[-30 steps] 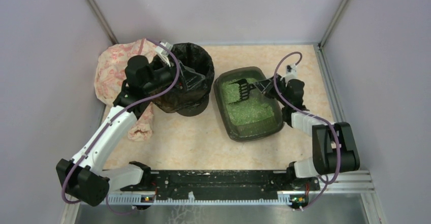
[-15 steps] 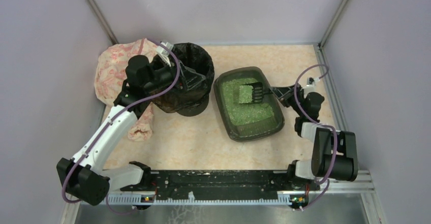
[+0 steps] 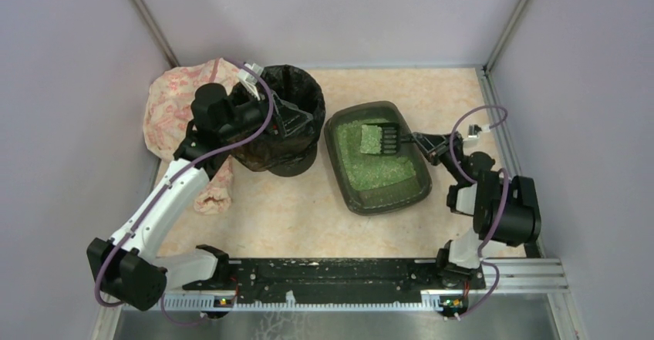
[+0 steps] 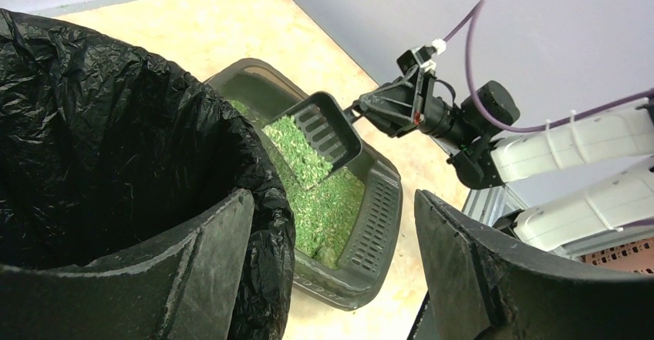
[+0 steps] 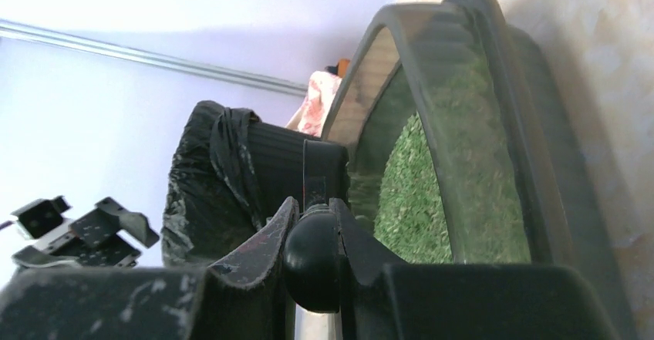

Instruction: Clean the litter box

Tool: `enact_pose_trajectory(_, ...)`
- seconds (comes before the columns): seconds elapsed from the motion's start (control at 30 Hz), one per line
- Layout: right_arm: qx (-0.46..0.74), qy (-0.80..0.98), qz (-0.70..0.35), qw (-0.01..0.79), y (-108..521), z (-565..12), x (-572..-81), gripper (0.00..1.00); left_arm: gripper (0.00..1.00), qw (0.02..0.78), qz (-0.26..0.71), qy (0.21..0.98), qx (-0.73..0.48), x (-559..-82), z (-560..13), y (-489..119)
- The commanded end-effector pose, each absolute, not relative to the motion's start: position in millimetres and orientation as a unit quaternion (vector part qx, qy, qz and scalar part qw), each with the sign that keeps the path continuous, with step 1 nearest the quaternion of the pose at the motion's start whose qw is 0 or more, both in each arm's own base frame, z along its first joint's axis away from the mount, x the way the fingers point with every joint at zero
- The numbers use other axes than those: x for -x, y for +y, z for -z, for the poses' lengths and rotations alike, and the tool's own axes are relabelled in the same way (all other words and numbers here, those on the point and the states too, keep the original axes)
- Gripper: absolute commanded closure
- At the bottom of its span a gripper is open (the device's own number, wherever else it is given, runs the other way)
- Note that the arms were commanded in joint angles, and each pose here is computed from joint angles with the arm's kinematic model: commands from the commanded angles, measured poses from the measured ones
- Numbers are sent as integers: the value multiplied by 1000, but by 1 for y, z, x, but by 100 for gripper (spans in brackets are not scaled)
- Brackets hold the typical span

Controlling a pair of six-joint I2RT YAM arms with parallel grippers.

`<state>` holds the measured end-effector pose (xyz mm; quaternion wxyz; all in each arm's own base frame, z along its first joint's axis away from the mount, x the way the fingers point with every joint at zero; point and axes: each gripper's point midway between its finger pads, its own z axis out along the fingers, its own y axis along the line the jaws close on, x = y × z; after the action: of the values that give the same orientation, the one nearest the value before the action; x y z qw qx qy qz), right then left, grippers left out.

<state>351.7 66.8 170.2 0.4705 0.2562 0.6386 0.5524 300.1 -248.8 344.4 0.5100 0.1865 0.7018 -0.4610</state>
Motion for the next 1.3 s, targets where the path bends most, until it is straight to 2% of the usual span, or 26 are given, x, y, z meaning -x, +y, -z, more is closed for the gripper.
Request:
enact_pose_trajectory(0.0, -222, 587, -598, 499, 62, -201, -343, 100, 18, 510, 470, 693, -196, -299, -346, -253)
enact_pose_trajectory(0.1, -247, 584, -580, 512, 39, -196, -349, 100, 18, 514, 466, 694, -194, -300, -346, -251)
enact_pose_trajectory(0.3, -217, 624, -579, 478, 69, -183, -356, 100, 18, 511, 467, 695, -194, -301, -344, -252)
enact_pose_trajectory(0.43, -236, 642, -529, 502, 41, -178, -363, 100, 18, 513, 463, 697, -192, -302, -343, -251)
enact_pose_trajectory(0.6, -206, 655, -541, 486, 60, -182, -365, 100, 18, 509, 467, 697, -195, -302, -342, -253)
enact_pose_trajectory(0.73, -236, 643, -524, 507, 35, -182, -368, 100, 18, 514, 463, 696, -193, -302, -344, -251)
enact_pose_trajectory(0.9, -195, 667, -549, 465, 85, -169, -363, 100, 18, 510, 466, 696, -195, -302, -343, -253)
enact_pose_trajectory(1.07, -233, 639, -538, 499, 47, -178, -365, 100, 18, 515, 461, 697, -191, -302, -343, -251)
enact_pose_trajectory(1.27, -199, 666, -545, 468, 79, -167, -363, 100, 18, 509, 466, 697, -195, -302, -343, -253)
